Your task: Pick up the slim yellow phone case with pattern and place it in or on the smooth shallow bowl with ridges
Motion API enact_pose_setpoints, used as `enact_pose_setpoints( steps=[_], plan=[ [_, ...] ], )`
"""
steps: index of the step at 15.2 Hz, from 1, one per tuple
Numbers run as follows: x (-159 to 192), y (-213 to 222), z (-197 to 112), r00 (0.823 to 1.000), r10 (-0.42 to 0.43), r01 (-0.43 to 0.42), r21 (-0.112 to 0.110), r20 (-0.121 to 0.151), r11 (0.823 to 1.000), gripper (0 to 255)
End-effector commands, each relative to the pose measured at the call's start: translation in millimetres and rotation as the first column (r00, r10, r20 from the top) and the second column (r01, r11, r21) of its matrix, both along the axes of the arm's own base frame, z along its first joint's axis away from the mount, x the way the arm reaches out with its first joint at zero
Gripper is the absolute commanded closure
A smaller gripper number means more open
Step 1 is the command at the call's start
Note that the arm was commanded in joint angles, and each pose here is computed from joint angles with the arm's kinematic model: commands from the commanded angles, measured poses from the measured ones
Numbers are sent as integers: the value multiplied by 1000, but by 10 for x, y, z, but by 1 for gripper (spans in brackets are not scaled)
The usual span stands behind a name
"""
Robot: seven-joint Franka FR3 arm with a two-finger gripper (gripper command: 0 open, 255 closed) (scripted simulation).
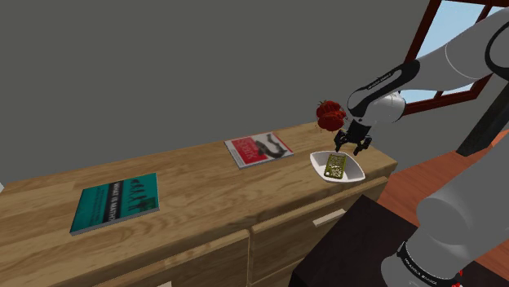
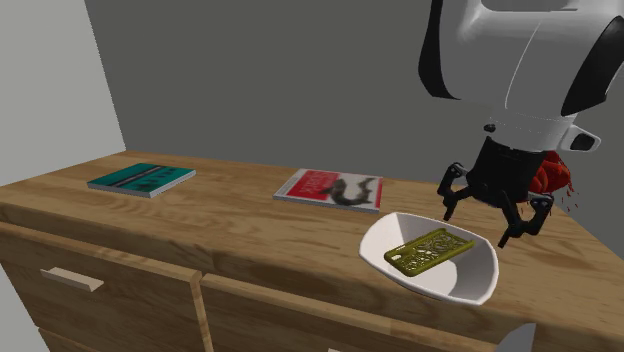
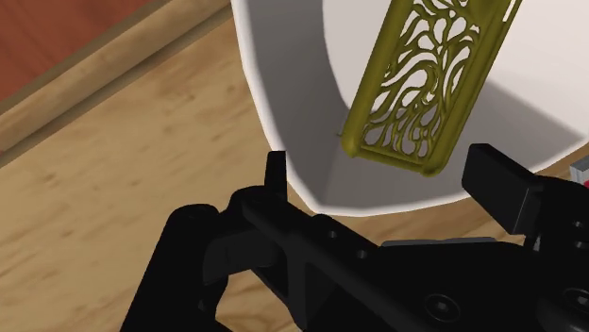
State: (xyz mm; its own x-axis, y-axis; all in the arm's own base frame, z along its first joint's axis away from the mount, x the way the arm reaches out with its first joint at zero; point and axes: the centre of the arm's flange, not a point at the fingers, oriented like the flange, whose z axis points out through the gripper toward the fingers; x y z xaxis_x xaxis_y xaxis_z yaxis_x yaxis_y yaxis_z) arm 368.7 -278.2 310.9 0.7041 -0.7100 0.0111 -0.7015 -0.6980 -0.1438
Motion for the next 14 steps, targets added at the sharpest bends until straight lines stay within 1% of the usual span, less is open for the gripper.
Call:
enact_pose_setpoints(
  steps=[1,2,6,14],
  plan=[
    [0,0,0,1000,0,0,0,0,1000,0],
    [0,0,0,1000,0,0,0,0,1000,0],
    [-55,-47,495,1000,0,0,0,0,1000,0],
    [-55,-47,495,1000,0,0,0,0,1000,0]
  ],
)
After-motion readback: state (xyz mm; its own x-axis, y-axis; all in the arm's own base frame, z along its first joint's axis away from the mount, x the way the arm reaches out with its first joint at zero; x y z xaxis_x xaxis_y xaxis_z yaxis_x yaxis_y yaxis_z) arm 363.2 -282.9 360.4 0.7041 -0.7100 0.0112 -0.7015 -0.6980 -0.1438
